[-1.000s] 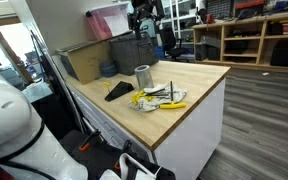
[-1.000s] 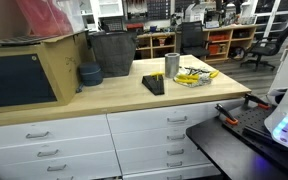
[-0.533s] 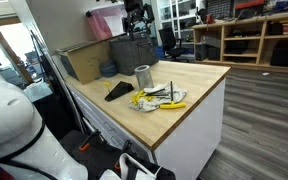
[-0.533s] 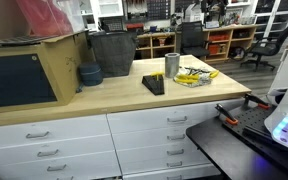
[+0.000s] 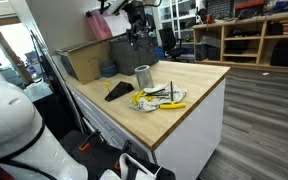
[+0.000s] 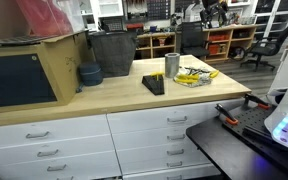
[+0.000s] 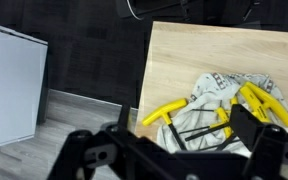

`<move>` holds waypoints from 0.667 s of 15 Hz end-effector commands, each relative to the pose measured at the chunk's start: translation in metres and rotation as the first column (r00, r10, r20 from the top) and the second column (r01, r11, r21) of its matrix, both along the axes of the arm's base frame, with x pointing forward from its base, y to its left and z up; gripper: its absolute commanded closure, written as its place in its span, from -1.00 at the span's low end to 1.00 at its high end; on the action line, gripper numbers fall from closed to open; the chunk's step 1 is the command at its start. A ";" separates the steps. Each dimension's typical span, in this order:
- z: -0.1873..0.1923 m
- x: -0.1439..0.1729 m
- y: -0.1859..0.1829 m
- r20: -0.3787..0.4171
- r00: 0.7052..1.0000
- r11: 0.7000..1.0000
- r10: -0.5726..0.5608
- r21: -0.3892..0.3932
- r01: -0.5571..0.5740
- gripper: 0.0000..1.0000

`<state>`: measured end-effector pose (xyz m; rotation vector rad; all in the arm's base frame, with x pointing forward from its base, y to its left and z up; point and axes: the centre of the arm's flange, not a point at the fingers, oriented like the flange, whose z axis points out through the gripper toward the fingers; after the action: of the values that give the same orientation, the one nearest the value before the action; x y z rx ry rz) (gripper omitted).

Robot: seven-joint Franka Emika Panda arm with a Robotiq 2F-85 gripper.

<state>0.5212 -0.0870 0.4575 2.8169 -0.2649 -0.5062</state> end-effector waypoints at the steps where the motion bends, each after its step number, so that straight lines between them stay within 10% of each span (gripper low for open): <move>1: -0.021 -0.008 -0.009 -0.073 0.997 0.996 -0.030 -0.082 0.024 -1.00; 10: -0.016 -0.002 -0.015 -0.080 0.997 0.998 0.021 -0.061 -0.026 -1.00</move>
<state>0.5192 -0.1021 0.4417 2.7287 -0.2266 -0.5930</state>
